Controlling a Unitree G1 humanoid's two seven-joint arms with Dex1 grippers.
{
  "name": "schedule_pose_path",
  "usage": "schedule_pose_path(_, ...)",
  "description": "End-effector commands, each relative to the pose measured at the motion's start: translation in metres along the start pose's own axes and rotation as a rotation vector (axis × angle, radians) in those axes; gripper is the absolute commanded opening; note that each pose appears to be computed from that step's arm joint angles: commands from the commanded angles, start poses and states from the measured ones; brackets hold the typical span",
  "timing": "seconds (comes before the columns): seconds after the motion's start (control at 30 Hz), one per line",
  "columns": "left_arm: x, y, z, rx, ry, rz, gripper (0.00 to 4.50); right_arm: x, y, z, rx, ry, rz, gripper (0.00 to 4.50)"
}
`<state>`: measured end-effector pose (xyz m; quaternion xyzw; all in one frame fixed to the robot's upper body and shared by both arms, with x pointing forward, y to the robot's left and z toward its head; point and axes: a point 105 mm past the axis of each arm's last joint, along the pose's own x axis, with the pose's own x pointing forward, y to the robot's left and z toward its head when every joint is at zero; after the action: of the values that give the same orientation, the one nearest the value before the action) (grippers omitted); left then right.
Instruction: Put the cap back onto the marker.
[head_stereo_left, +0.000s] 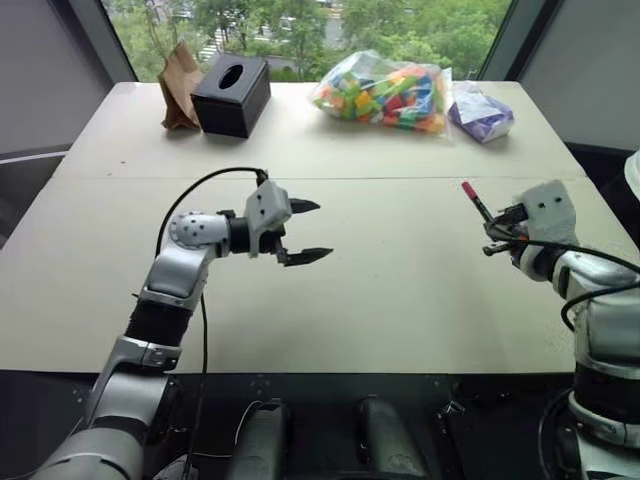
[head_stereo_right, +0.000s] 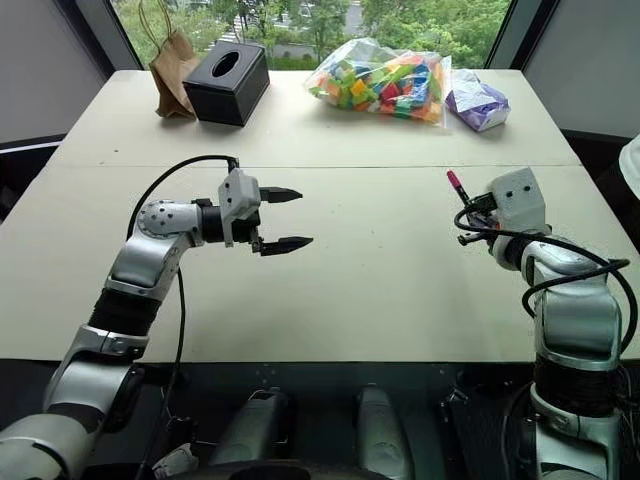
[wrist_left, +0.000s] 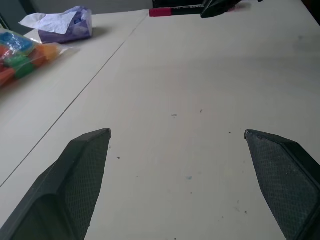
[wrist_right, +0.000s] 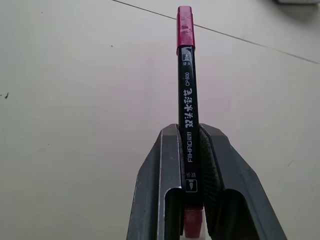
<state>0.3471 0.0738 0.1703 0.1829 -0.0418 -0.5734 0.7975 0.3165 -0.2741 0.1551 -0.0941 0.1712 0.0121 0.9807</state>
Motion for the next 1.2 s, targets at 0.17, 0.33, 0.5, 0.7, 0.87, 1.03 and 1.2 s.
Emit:
schedule_pose_path(0.17, 0.003, 0.003, 0.020, 0.006, -0.070, -0.013, 4.47, -0.008, -0.036, -0.028, 0.123, 0.023, -0.206, 0.00)
schedule_pose_path(0.33, 0.000, 0.000, 0.031, -0.055, -0.106, -0.044, 4.47, -0.008, -0.044, -0.053, 0.167, 0.070, -0.240, 0.00)
schedule_pose_path(0.5, 0.000, -0.001, 0.033, -0.070, -0.110, -0.050, 4.47, -0.006, -0.045, -0.062, 0.172, 0.082, -0.236, 0.00)
schedule_pose_path(0.7, 0.001, -0.003, 0.034, -0.075, -0.107, -0.061, 4.47, -0.003, -0.041, -0.064, 0.183, 0.079, -0.224, 0.00)
schedule_pose_path(0.87, 0.002, -0.006, 0.033, -0.085, -0.098, -0.079, 4.50, -0.003, -0.039, -0.064, 0.177, 0.083, -0.213, 1.78)
schedule_pose_path(1.03, 0.003, -0.009, 0.034, -0.094, -0.107, -0.100, 4.50, -0.004, -0.040, -0.061, 0.173, 0.078, -0.212, 4.48)
schedule_pose_path(1.2, 0.007, -0.010, 0.040, -0.085, -0.126, -0.125, 4.50, -0.014, -0.047, -0.031, 0.058, 0.014, -0.213, 4.48)
